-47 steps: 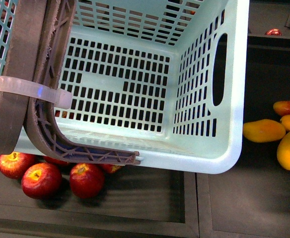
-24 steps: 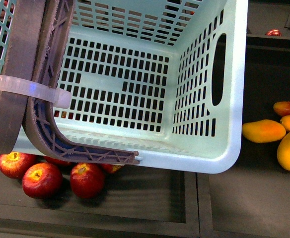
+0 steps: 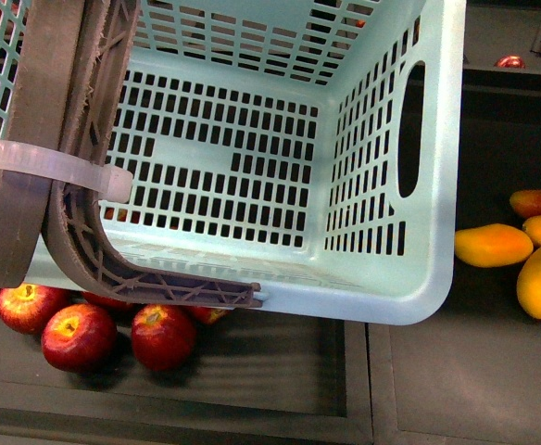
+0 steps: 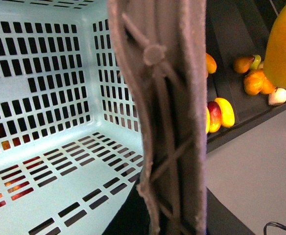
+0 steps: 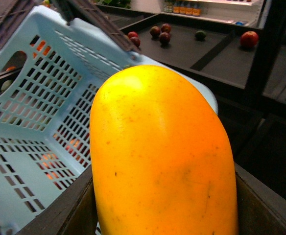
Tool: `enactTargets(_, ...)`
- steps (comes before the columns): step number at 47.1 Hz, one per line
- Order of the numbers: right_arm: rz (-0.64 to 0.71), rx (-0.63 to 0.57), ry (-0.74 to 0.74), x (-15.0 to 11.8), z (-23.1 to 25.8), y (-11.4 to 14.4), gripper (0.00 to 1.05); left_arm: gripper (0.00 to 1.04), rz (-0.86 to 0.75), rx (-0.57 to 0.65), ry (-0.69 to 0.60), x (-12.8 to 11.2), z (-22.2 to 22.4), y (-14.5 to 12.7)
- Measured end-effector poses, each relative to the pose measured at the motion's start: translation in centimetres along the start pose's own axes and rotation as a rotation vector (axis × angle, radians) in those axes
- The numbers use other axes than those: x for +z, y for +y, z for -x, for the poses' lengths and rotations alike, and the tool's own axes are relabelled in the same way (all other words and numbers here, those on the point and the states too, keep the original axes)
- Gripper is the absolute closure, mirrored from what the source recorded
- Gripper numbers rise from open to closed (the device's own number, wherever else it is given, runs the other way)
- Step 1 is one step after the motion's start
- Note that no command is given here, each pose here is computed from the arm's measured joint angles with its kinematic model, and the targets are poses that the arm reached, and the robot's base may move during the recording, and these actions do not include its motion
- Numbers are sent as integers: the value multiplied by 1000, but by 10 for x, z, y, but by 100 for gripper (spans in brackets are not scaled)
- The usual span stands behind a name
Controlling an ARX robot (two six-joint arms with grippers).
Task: Pick mango and avocado into basket
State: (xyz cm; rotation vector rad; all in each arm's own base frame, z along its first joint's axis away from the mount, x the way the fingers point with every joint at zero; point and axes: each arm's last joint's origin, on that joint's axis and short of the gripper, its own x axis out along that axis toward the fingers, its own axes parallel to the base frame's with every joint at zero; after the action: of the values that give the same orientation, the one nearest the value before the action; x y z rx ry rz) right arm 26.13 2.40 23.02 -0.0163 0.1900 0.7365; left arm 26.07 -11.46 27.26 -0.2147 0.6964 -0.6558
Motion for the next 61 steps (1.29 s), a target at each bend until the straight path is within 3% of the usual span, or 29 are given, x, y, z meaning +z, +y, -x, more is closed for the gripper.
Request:
enactTargets(7, 9, 37, 43, -1, -24, 29, 40, 97, 0, 0, 0, 0, 0, 0)
enactTargets(18, 30, 54, 82, 1, -68, 53, 40, 97, 0, 0, 0, 0, 0, 0)
enactTargets(39, 7, -28, 109, -12, -122, 54, 40, 97, 0, 0, 0, 0, 0, 0)
enactTargets(46, 6, -37, 82, -9, -123, 53, 10, 97, 0, 0, 0, 0, 0, 0)
enactTargets(48, 5, -40, 71, -8, -122, 53, 6, 97, 0, 0, 0, 0, 0, 0)
enactTargets(55, 7, -67, 36, -3, -112, 52, 8, 97, -4, -2, 2, 0, 0, 0)
enactTargets(61, 19, -160, -46, 6, -78, 47, 8, 97, 8, 9, 8, -3, -1, 2)
